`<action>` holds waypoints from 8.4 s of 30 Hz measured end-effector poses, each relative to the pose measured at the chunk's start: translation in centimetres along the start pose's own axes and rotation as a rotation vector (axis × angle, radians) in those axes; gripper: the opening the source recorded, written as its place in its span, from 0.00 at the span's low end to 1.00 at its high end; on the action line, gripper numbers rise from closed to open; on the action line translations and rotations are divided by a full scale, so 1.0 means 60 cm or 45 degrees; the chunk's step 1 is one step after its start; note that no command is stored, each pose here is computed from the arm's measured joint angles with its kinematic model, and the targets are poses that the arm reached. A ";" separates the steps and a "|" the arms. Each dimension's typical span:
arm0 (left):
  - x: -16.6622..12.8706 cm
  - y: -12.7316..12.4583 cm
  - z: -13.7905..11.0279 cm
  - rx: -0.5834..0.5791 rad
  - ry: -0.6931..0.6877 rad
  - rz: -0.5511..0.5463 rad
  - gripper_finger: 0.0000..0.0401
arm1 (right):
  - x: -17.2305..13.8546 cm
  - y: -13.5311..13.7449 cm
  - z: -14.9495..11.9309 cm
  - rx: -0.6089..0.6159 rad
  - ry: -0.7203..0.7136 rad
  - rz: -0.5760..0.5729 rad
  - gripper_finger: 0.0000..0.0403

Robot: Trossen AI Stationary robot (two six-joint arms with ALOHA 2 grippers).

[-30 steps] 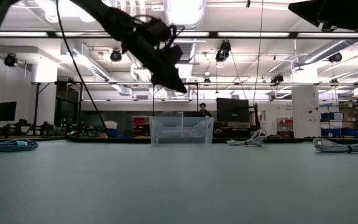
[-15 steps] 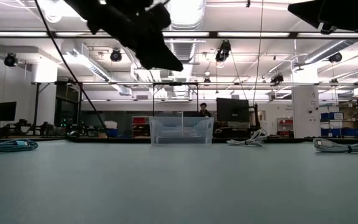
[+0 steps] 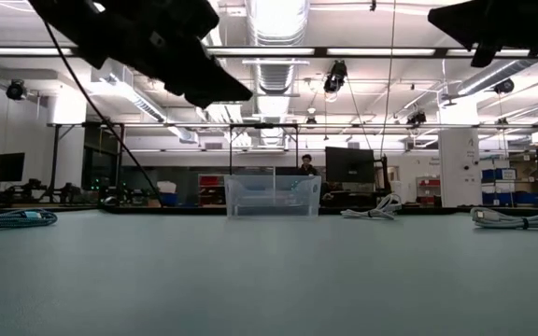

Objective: Pick and place USB-C Cables
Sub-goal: Put the bottom right white charger cable into the transparent bin

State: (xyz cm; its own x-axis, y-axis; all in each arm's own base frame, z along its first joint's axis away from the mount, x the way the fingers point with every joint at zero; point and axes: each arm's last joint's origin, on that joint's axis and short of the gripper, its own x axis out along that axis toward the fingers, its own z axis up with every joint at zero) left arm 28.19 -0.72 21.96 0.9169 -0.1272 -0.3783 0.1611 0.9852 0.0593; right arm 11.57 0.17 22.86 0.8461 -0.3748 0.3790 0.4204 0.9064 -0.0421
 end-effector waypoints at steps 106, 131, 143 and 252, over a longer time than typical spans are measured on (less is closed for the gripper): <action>-0.083 0.012 0.015 0.064 0.010 0.528 0.13 | 0.039 0.090 -0.163 -0.111 2.386 0.008 0.05; -0.115 0.112 0.042 0.345 -0.252 0.638 0.13 | 0.207 0.008 -0.121 -0.226 1.221 0.176 0.04; -0.113 0.095 0.058 0.222 -0.484 0.260 0.13 | 0.261 0.011 -0.071 -0.136 0.583 0.272 0.04; 0.027 0.226 0.063 0.083 -0.643 0.334 0.06 | 0.303 -0.010 -0.136 -0.238 0.328 0.178 0.20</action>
State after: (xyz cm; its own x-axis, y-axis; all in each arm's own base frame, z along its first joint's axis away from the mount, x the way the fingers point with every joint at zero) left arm 33.26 11.98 25.64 0.9874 0.0657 0.1439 -0.0879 0.9841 0.1544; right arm 29.36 -8.80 22.22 0.9447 -0.3079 0.1125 0.3270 0.9099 -0.2551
